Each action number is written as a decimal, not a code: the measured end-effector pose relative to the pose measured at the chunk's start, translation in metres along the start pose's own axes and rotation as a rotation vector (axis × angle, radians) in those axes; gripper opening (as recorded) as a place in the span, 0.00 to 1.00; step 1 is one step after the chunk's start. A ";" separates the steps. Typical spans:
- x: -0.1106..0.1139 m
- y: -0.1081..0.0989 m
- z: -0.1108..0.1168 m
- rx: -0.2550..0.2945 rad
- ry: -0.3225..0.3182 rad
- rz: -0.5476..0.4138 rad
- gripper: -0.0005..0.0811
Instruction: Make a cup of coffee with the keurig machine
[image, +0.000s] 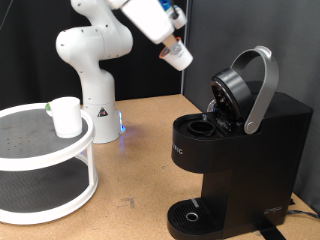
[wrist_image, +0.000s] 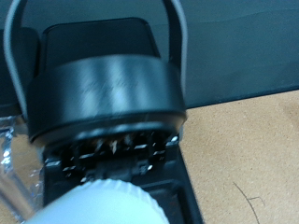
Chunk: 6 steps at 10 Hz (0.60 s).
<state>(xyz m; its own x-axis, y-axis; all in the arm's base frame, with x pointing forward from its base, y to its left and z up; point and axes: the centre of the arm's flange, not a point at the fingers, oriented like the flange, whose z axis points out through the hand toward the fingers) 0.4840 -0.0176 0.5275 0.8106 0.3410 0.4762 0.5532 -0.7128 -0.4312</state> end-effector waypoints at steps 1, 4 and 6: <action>0.011 -0.002 0.003 -0.007 -0.005 -0.001 0.53; 0.017 0.002 0.010 -0.004 -0.028 0.000 0.53; 0.010 0.003 0.019 0.000 -0.058 -0.007 0.53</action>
<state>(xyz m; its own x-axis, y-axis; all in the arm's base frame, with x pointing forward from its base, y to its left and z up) 0.4980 -0.0051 0.5168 0.8163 0.3811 0.4341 0.5591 -0.7102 -0.4277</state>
